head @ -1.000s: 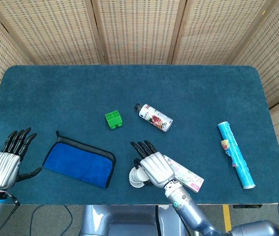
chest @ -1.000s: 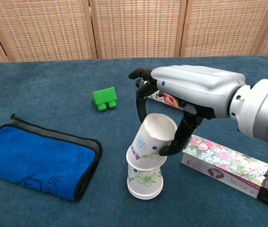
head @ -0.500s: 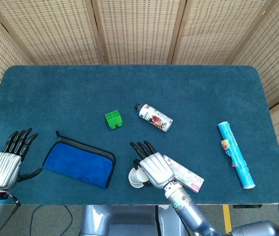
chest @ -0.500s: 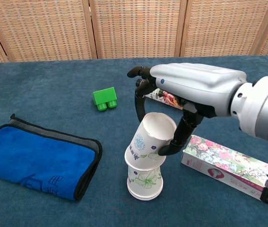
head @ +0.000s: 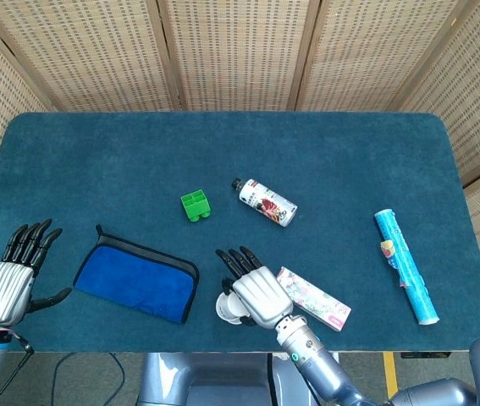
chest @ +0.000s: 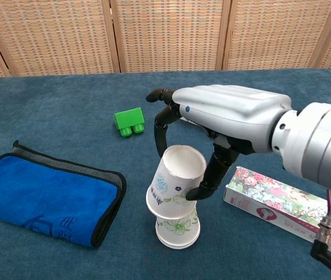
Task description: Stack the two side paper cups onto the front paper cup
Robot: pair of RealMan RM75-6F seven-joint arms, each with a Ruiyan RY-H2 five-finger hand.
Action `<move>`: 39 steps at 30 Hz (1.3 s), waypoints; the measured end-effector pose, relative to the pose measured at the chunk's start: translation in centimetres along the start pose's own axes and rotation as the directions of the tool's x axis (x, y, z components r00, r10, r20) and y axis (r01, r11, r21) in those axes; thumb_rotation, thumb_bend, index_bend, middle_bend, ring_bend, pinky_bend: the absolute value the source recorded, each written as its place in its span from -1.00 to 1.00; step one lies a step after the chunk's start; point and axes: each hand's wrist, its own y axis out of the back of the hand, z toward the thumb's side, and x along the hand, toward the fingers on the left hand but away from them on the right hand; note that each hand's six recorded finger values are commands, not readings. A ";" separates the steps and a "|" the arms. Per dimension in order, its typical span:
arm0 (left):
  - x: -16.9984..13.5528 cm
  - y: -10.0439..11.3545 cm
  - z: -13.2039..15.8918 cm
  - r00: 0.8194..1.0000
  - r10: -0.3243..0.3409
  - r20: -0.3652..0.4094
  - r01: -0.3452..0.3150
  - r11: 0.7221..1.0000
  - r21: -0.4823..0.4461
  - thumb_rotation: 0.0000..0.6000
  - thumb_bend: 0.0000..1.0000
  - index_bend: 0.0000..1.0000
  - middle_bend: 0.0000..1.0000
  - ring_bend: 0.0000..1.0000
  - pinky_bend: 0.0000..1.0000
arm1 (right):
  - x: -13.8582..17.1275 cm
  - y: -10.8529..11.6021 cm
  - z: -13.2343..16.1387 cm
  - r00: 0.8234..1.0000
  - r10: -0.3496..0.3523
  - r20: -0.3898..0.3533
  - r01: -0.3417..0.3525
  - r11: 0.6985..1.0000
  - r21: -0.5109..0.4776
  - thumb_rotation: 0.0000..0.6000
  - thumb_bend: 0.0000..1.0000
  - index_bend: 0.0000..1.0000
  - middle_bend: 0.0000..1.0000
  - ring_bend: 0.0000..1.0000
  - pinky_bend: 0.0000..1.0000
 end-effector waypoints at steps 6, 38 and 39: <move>0.0 -0.1 0.0 1.000 -0.003 0.001 0.003 1.000 0.001 1.00 -0.77 -0.85 -1.00 -1.00 -1.00 | 0.0 0.2 -0.1 1.000 -0.009 0.003 0.009 1.000 0.003 1.00 -0.62 -0.32 -0.99 -1.00 -1.00; -1.0 -2.3 -1.6 0.992 -0.079 -0.101 0.088 0.992 0.089 1.00 -0.82 -1.00 -1.00 -1.00 -1.00 | 11.7 1.5 -19.3 0.907 -0.168 0.387 0.124 0.983 0.135 1.00 -0.70 -1.00 -1.00 -1.00 -1.00; -1.1 -2.3 -1.7 0.991 -0.080 -0.104 0.089 0.992 0.089 1.00 -0.82 -1.00 -1.00 -1.00 -1.00 | 12.2 1.5 -19.9 0.902 -0.174 0.396 0.131 0.982 0.134 1.00 -0.70 -1.00 -1.00 -1.00 -1.00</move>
